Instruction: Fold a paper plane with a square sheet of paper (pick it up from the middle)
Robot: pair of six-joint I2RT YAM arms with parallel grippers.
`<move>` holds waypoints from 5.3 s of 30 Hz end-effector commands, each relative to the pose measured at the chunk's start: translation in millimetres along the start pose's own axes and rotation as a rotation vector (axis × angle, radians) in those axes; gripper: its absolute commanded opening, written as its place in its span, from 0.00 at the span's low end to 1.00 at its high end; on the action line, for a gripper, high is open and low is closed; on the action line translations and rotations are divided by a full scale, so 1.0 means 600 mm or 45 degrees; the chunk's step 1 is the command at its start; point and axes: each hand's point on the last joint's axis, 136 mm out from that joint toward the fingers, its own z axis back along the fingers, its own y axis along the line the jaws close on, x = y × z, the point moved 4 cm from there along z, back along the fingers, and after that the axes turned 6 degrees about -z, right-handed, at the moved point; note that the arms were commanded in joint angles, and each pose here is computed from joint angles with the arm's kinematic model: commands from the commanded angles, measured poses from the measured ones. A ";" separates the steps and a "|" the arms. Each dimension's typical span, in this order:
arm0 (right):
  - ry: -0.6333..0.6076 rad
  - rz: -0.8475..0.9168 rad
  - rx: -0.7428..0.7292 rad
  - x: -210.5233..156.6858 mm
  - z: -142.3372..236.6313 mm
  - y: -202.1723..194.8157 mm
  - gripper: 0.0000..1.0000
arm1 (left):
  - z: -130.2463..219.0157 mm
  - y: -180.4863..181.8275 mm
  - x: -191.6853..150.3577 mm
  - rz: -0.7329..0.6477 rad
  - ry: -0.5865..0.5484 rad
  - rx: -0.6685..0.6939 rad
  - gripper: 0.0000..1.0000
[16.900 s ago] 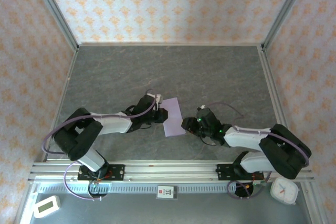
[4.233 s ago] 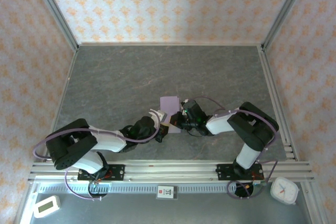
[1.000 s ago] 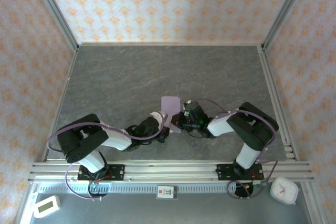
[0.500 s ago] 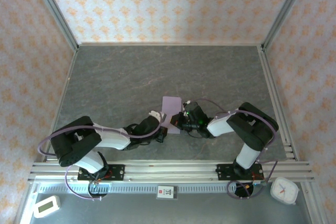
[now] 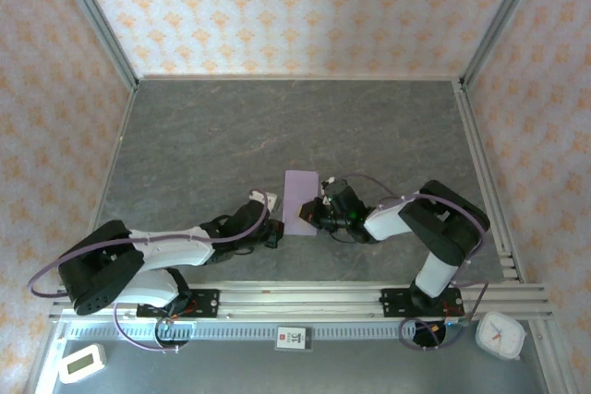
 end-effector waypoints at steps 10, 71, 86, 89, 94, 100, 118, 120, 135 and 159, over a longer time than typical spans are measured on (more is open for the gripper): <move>-0.005 -0.056 -0.185 -0.010 0.007 -0.063 0.00 | -0.046 -0.021 0.105 -0.061 -0.096 -0.051 0.00; -0.154 0.124 -0.026 0.046 0.027 0.068 0.00 | -0.113 0.042 0.075 -0.059 -0.032 0.021 0.00; -0.147 0.018 -0.174 0.051 0.004 -0.037 0.00 | -0.101 0.029 0.100 -0.068 -0.068 0.008 0.00; -0.138 -0.002 -0.180 0.047 0.005 -0.045 0.00 | -0.085 0.017 0.119 -0.070 -0.101 -0.018 0.00; -0.124 -0.012 -0.184 0.042 0.007 -0.050 0.00 | -0.044 -0.014 0.141 -0.047 -0.163 -0.121 0.00; -0.115 -0.021 -0.190 0.041 0.005 -0.052 0.00 | -0.022 -0.047 0.117 -0.066 -0.150 -0.184 0.00; -0.093 -0.057 -0.202 0.035 0.003 -0.061 0.00 | -0.064 -0.046 0.054 -0.058 -0.078 -0.184 0.00; -0.093 -0.059 -0.200 0.034 0.003 -0.061 0.00 | -0.068 -0.046 0.054 -0.063 -0.070 -0.174 0.00; -0.078 -0.074 -0.201 0.029 0.003 -0.068 0.00 | -0.097 -0.019 0.019 -0.118 0.034 -0.032 0.00; -0.086 0.077 -0.463 0.111 -0.007 -0.072 0.00 | -0.085 0.035 -0.089 -0.073 0.192 0.032 0.00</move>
